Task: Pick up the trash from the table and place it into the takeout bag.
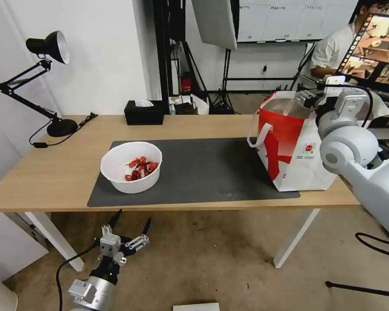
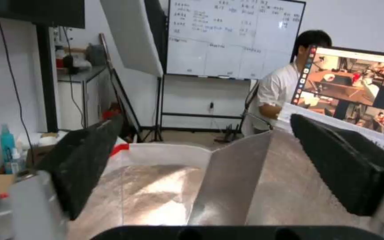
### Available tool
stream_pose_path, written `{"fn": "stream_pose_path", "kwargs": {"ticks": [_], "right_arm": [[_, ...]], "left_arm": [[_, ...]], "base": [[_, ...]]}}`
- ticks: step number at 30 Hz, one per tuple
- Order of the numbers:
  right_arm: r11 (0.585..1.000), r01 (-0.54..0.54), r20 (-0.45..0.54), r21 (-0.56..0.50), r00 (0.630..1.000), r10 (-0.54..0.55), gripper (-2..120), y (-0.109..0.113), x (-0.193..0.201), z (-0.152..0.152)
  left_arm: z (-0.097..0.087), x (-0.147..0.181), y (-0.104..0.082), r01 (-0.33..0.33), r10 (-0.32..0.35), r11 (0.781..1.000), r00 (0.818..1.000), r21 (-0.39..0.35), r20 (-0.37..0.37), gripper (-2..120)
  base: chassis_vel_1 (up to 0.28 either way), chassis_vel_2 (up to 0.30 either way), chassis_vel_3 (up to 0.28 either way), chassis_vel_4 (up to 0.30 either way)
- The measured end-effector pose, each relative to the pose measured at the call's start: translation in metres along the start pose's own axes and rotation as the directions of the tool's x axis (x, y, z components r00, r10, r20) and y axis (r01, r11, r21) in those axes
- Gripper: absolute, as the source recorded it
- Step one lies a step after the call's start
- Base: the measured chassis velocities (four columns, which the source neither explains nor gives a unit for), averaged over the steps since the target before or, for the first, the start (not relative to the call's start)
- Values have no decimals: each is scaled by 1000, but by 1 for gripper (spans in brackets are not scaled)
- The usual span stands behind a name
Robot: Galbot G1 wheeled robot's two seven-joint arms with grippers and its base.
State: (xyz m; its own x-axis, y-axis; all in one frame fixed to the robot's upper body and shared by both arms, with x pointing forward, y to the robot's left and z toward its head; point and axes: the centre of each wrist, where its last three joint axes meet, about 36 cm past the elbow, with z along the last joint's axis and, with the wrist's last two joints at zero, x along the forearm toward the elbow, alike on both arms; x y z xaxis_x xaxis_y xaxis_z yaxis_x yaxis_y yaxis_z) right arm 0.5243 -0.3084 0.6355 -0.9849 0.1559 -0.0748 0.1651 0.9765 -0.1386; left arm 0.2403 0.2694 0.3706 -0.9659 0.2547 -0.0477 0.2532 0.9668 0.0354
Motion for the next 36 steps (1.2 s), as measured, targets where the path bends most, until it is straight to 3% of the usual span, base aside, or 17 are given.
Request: {"fn": "stream_pose_path", "kwargs": {"ticks": [16,25,31,36], "right_arm": [[1000,12,1,-1,1000,-12,100,2,6,3],[974,217,80,-70,974,-212,100,4,40,-1],[932,347,109,-108,936,-335,100,13,91,22],[907,410,170,-97,905,-391,100,22,111,40]], "left_arm": [[0,-1,0,0,0,1000,1000,2,0,100],[-1,-3,3,5,-5,1000,1000,3,8,100],[-2,-4,4,11,-11,1000,1000,3,15,100],[-4,0,6,29,-29,1000,999,2,20,100]], "base": [[0,0,0,0],[0,0,0,0],[0,0,0,0],[0,0,0,0]]}}
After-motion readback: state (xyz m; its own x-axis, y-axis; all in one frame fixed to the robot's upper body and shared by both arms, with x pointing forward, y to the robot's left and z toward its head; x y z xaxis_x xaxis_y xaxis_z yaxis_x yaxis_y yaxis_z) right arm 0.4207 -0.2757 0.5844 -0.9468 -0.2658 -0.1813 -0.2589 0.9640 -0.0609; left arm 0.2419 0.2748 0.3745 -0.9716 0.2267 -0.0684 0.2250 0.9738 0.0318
